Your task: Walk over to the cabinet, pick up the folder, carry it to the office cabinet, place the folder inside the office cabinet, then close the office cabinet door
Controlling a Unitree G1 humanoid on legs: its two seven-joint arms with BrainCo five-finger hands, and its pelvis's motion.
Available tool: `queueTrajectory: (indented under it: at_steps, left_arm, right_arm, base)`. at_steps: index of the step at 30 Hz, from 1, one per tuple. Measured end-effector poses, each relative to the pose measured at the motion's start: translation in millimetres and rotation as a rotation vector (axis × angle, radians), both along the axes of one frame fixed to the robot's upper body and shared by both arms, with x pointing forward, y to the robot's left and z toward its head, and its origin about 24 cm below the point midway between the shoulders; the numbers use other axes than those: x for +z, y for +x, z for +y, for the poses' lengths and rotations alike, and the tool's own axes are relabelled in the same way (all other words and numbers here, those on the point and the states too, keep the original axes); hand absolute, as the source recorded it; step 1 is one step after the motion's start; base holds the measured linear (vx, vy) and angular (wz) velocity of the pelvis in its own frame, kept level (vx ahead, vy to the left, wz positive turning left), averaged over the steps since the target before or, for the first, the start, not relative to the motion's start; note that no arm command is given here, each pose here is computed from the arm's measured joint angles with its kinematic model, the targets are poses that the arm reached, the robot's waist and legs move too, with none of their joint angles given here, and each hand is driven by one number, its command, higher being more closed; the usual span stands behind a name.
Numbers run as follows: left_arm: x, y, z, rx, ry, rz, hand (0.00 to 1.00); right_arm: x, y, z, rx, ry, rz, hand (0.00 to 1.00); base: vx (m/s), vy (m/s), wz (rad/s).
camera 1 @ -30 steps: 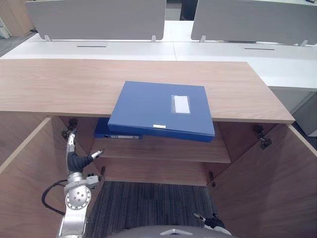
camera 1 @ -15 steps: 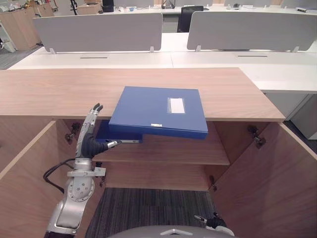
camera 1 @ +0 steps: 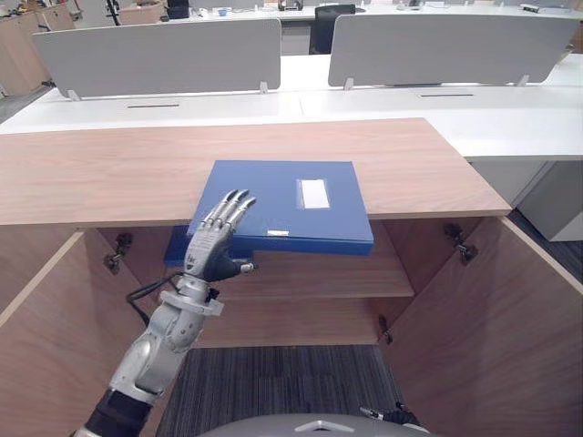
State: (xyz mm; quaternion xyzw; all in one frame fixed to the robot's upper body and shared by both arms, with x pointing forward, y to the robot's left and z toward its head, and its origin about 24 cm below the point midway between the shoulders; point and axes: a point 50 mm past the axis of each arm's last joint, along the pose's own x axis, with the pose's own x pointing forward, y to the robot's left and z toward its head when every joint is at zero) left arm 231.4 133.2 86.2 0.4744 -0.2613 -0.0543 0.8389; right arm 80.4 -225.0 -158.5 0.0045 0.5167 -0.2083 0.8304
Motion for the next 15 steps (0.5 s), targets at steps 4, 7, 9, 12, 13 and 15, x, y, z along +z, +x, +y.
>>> queueTrajectory:
  at_steps: [4, 7, 9, 12, 13, 15]
  left_arm:
    - [-5.5, 4.2, -7.6, -0.011, 0.094, -0.007, 0.0]
    - [-6.5, 8.4, -15.1, -0.032, 0.149, -0.031, 0.0]
    - [-9.9, 10.8, -14.4, -0.021, 0.178, -0.024, 1.0]
    - [-13.6, 12.7, -13.2, 0.007, 0.199, -0.023, 1.0]
    - [-10.8, 14.0, -13.5, 0.021, 0.19, -0.045, 1.0]
    - [-6.3, 17.0, -12.5, 0.043, 0.174, -0.07, 1.0]
  right_arm:
    - [0.1, 0.3, 0.0, -0.001, 0.0, -0.001, 0.0]
    - [0.1, 0.4, 0.0, -0.004, 0.001, -0.001, 0.0]
    - [0.4, 2.1, 0.0, -0.015, 0.006, -0.008, 0.0]
    - [0.3, 1.8, -0.2, -0.044, 0.019, -0.014, 0.0]
    - [0.3, 1.5, -0.4, -0.054, 0.022, -0.016, 0.0]
    - [0.6, 2.8, -0.4, -0.066, 0.028, -0.023, 0.0]
  base:
    - [0.0, -0.002, -0.02]
    - [0.0, 0.0, 0.0]
    - [-0.01, -0.006, -0.02]
    - [-0.02, -0.012, -0.07]
    - [-0.02, -0.009, -0.08]
    - [-0.02, -0.012, -0.14]
